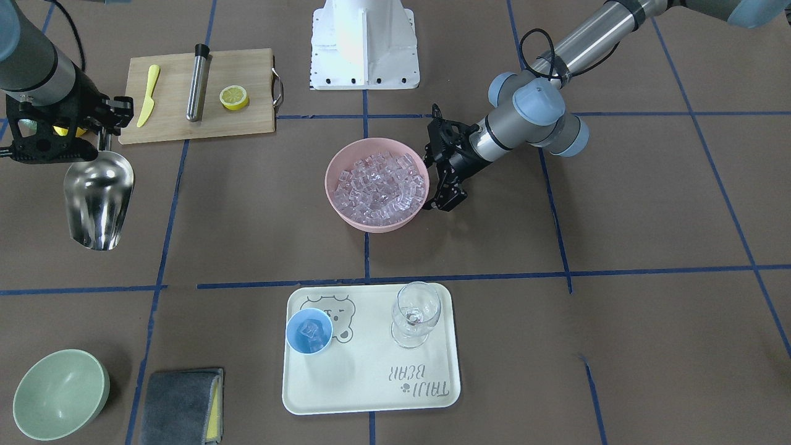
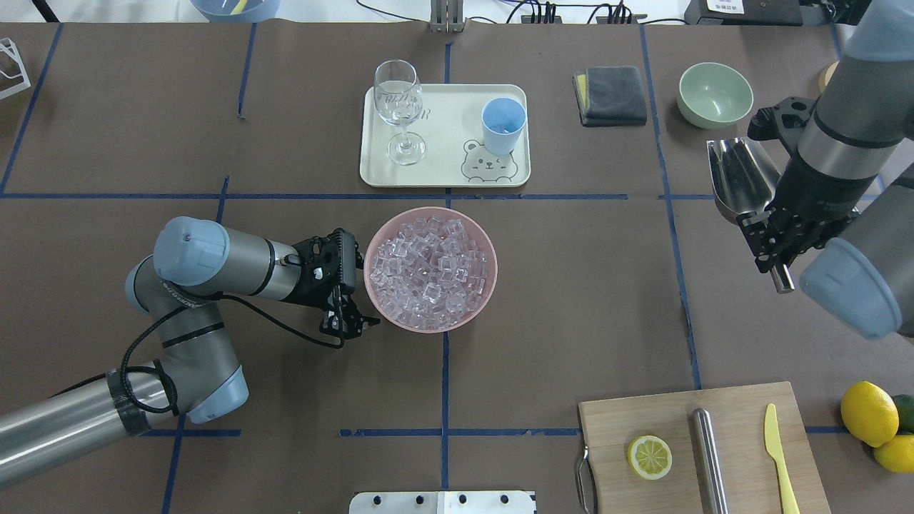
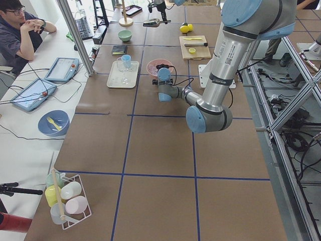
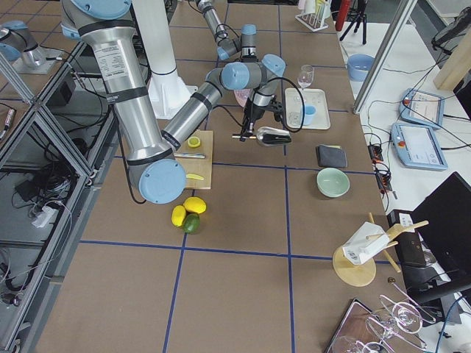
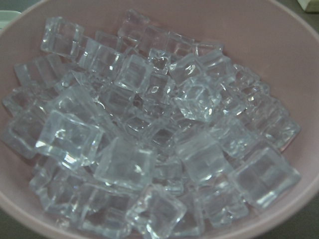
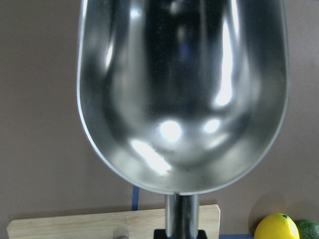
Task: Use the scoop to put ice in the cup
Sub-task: 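Carry the empty scoop back and lower it onto the table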
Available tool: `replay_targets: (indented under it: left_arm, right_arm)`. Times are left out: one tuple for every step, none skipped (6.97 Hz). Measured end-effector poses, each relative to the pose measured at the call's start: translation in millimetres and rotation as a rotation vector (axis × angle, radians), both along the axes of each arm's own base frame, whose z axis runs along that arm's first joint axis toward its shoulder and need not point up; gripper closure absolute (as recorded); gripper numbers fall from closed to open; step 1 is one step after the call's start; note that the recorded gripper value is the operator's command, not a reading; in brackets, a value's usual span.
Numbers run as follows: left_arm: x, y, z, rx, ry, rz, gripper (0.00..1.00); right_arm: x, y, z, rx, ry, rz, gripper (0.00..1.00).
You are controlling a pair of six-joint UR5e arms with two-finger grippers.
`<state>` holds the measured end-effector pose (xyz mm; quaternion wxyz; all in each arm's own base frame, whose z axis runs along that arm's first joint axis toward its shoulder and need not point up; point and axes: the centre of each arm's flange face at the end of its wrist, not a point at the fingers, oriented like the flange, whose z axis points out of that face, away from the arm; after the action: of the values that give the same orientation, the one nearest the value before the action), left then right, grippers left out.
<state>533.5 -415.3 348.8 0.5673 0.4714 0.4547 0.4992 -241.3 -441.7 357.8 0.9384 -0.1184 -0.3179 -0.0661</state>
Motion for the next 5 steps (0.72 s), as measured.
replay_targets:
  left_arm:
    - [0,0,0,0.000,0.001,0.001,0.00]
    - [1,1,-1,0.000,0.001,0.001,0.00]
    - [1,1,-1,0.000,0.001,0.001,0.00]
    - [1,1,0,0.000,0.000,0.001,0.00]
    - [0,1,1,0.000,-0.001,0.001,0.00]
  right_arm:
    - [-8,15,26,-0.007,-0.011,0.036,1.00]
    - [-15,30,50,-0.013,-0.022,0.061,1.00]
    - [-26,43,70,-0.020,-0.030,0.076,1.00]
    - [-40,53,85,-0.029,-0.030,0.072,1.00]
    - [-54,60,96,-0.040,-0.023,0.055,1.00]
